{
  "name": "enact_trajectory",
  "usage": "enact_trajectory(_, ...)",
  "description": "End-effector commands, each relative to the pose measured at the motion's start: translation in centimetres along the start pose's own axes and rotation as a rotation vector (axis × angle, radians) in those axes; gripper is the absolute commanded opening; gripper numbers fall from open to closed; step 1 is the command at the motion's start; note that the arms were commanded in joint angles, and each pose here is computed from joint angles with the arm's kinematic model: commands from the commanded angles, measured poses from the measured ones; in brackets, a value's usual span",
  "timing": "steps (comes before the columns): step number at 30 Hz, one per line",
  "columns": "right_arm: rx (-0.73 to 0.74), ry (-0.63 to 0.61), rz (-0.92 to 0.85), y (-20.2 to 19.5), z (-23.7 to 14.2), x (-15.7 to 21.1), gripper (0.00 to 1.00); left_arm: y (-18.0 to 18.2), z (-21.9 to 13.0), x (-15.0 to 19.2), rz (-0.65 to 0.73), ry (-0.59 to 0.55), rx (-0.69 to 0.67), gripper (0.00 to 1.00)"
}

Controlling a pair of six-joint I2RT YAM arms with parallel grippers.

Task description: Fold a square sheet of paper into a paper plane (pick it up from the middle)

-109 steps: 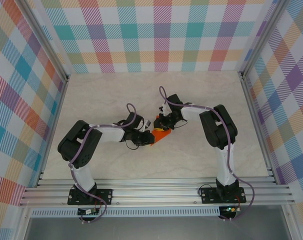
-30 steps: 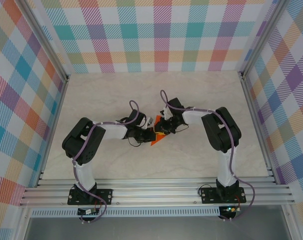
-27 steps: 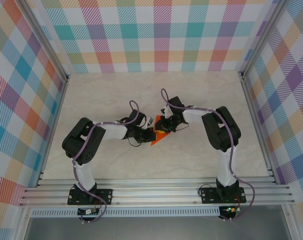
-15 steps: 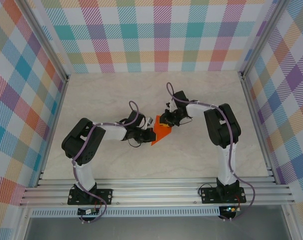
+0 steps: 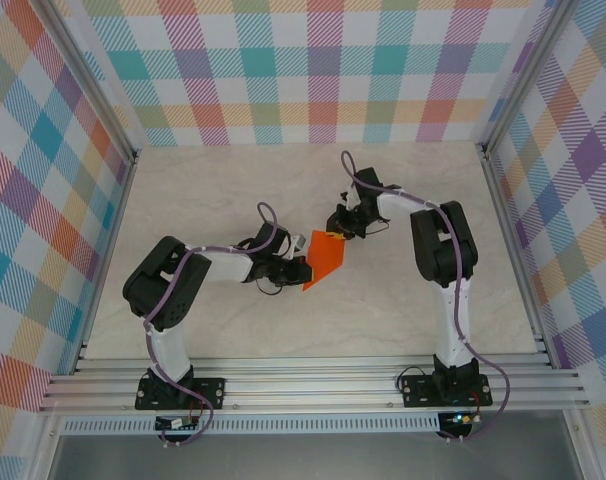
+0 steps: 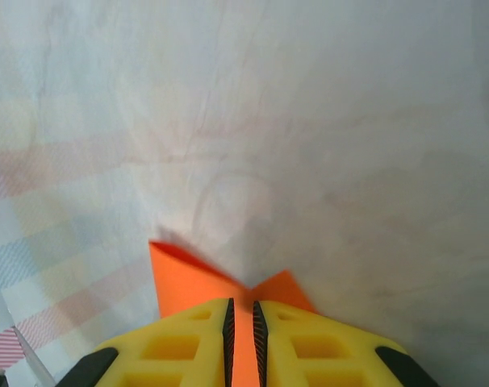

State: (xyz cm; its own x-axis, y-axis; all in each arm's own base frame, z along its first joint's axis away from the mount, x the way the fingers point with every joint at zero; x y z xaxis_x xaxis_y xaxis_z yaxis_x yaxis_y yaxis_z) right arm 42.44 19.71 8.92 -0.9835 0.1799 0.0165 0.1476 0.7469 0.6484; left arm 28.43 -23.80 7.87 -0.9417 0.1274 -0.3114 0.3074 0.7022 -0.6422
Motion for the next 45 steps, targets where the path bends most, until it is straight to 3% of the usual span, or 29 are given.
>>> enact_trajectory(1, 0.082, -0.076, 0.03, -2.8, -0.3, -2.6, 0.18, 5.0, 1.3, 6.2, -0.13, 0.222, -0.246, 0.0)
enact_trajectory(8, 0.044, -0.094, 0.007, -1.5, -2.0, -3.6, 0.19, 4.8, 1.3, 5.9, -0.133, 0.218, -0.239, 0.0)
enact_trajectory(14, 0.022, -0.151, -0.063, 1.3, -6.4, -2.2, 0.22, 4.5, 1.2, 5.6, -0.129, 0.211, -0.231, 0.0)
enact_trajectory(17, -0.057, -0.123, -0.079, 2.1, -7.0, -0.7, 0.22, 4.3, 1.2, 5.3, -0.127, 0.207, -0.221, 0.0)
enact_trajectory(21, -0.123, -0.041, -0.097, 2.8, -5.3, 2.5, 0.2, 4.0, 1.2, 5.0, -0.126, 0.201, -0.209, 0.0)
enact_trajectory(32, -0.089, 0.114, -0.091, 2.2, 1.5, 8.9, 0.18, 3.9, 1.3, 4.9, -0.128, 0.202, -0.203, 0.0)
enact_trajectory(37, 0.055, 0.08, -0.067, 0.2, 2.7, 7.8, 0.17, 4.0, 1.2, 5.2, -0.13, 0.21, -0.208, 0.0)
enact_trajectory(45, 0.079, -0.028, -0.008, -1.5, 1.1, 2.9, 0.17, 4.3, 0.8, 6.5, -0.141, 0.22, -0.21, 0.0)
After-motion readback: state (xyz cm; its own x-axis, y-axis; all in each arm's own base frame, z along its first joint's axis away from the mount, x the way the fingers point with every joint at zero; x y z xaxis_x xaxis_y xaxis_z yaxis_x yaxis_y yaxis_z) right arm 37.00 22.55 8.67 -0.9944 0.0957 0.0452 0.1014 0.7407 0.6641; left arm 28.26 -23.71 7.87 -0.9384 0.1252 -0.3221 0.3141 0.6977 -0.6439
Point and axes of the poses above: each hand's point on the last joint's axis, 136 mm out from that joint toward the fingers, its own z axis out along the fingers, its own y axis along the line the jaws close on, x = y × z, the point moved 9 cm from there along -z, back along the fingers, and after that the axes turned 6 degrees about z, right-handed, at the moved point
